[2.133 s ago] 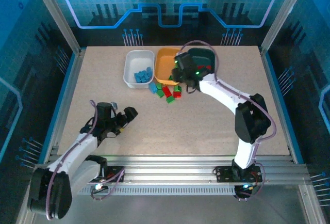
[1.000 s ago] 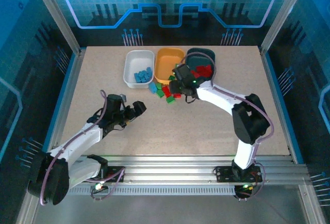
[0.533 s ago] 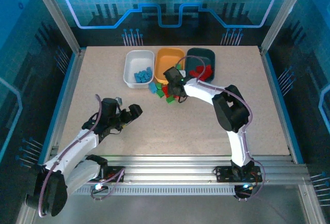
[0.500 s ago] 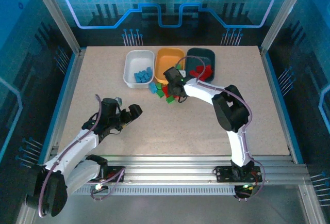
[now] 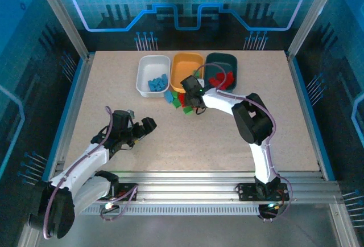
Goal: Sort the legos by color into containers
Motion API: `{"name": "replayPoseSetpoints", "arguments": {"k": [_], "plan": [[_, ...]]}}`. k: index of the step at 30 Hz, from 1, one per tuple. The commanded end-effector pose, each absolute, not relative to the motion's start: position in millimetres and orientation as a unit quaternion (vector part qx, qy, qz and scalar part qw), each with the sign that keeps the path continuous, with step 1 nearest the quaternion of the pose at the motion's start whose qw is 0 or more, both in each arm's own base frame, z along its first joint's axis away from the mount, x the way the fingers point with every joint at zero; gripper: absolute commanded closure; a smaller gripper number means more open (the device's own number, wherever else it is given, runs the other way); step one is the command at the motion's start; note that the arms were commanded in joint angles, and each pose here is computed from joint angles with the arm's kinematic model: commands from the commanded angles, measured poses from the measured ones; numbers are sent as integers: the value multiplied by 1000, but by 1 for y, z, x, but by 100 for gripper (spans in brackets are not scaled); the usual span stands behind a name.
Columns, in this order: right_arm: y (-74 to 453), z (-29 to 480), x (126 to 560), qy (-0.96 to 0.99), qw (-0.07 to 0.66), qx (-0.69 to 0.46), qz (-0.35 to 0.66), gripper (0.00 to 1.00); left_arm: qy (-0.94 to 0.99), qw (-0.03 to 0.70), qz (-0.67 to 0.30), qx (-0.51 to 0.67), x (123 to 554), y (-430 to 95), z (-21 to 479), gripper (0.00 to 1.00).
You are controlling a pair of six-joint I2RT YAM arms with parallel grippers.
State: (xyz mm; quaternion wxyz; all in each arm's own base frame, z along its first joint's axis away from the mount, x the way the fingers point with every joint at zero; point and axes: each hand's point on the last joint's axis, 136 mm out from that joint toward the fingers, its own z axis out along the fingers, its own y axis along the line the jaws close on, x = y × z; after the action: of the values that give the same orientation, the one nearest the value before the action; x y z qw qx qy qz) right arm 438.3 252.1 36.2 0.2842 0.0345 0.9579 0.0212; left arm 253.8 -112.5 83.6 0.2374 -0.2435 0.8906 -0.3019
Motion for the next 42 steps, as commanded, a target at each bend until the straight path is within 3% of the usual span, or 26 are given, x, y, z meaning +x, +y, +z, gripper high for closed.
{"name": "replayPoseSetpoints", "arguments": {"k": [1,19,22,27,34,42], "plan": [[236,18,420,968,249,37,0,33,895,237,-298,-234,253,-111,78,1],[190,28,403,965,260,34,-32,40,892,232,-307,-238,255,-114,77,1],[213,38,401,963,268,-1,23,38,891,231,-309,-240,255,-115,76,1],[226,54,406,959,281,-23,24,34,888,221,-321,-242,258,-120,75,1],[217,29,409,968,251,-12,11,33,889,216,-321,-243,256,-120,72,1],[212,6,403,973,231,-6,-1,41,890,219,-321,-239,258,-121,75,1]]}}
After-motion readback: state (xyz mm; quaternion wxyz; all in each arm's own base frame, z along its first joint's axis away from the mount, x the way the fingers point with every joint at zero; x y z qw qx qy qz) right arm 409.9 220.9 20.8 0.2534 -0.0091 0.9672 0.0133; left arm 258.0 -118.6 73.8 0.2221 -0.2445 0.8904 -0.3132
